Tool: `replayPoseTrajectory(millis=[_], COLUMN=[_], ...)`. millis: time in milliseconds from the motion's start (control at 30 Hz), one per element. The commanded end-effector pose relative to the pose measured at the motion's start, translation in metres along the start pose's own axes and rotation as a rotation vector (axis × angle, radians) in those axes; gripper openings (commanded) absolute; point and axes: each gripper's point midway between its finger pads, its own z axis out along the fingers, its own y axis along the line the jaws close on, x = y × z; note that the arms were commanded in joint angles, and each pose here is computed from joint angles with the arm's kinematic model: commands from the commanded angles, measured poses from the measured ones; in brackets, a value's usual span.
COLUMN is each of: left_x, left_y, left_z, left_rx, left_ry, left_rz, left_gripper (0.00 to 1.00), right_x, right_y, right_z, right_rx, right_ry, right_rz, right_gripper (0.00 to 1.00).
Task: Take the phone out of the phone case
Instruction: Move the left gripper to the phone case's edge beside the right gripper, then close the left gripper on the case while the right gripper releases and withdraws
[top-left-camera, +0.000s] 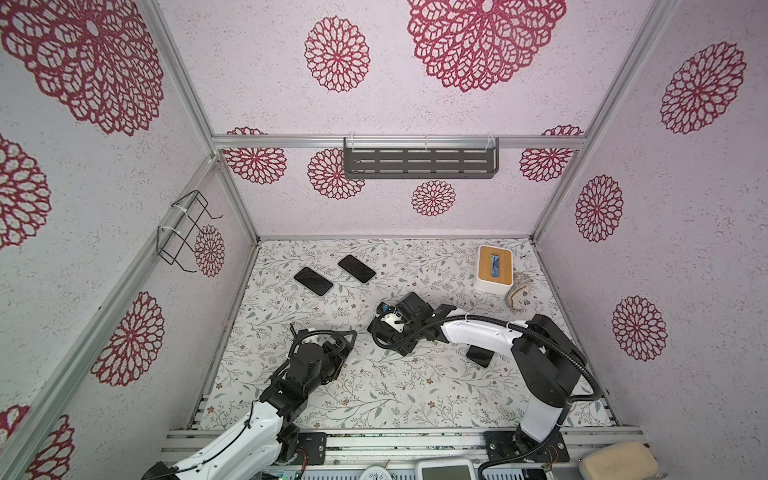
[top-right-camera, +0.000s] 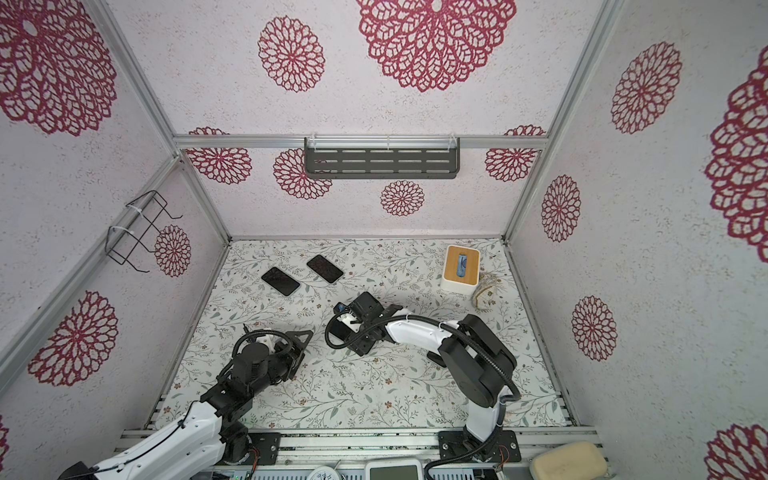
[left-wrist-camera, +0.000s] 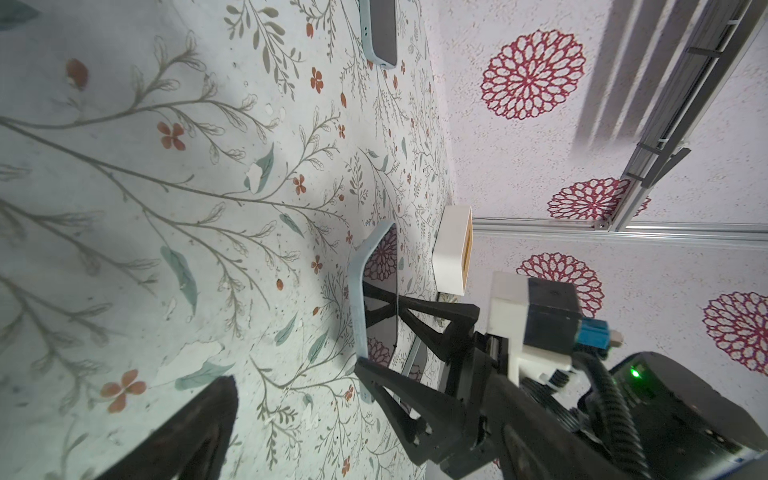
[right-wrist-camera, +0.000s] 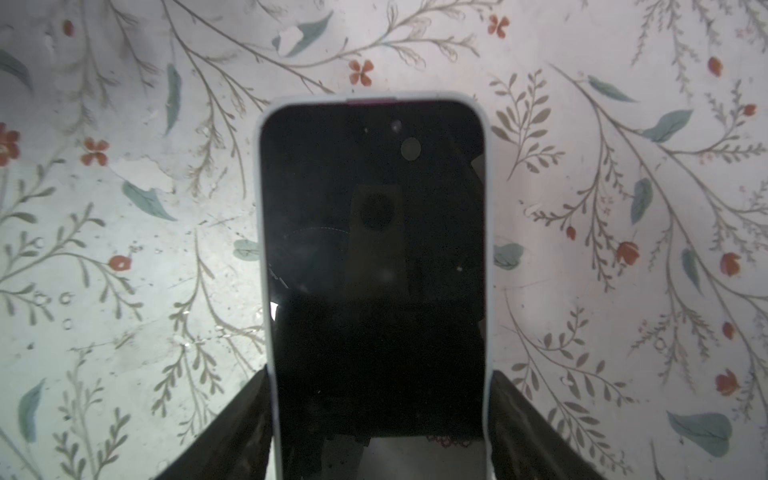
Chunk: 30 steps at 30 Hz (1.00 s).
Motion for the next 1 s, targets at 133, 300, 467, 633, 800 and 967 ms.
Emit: replayPoseTrajectory(millis=[133,300,467,633,800,967], left_x=[0.004,0.004,0.006,0.013,0.019,0.023], left_y=[-0.025,-0.033,-0.041,-0.045,-0.049,-0.042], left_z=[0.01,0.016,0.024,0.037,0.048,0.059], left_rx=[0.117,0.156,0.204,0.24,0.304,0.327], left_ry=[0.018,0.013,0.026,0.064,0.09,0.099], left_rz=[-0.028,-0.033,-0.033,-0.056,-0.088,-0.123], left_gripper=[0.97,0.98,0.99,0.91,0.74,0.55], right_x=[-0.042,-0.045,-0.047,-0.047,-0.045,-0.045], right_y=[0.022,0.032,0.037,0.039,0.042,0.042], right_z=[-0.041,-0.049,-0.055,-0.058,-0.057,-0.058], right_rx=[-0.131,-0.189,-0.213,-0.224,-0.235,-0.233], right_ry=[-0.185,-0.21,-0.227,-0.236,-0.223,-0.225], right_rz=[0.026,0.031,0.035,0.035,0.034,0.033], right_gripper=[0.56,0.55,0.54,0.54,0.52,0.52])
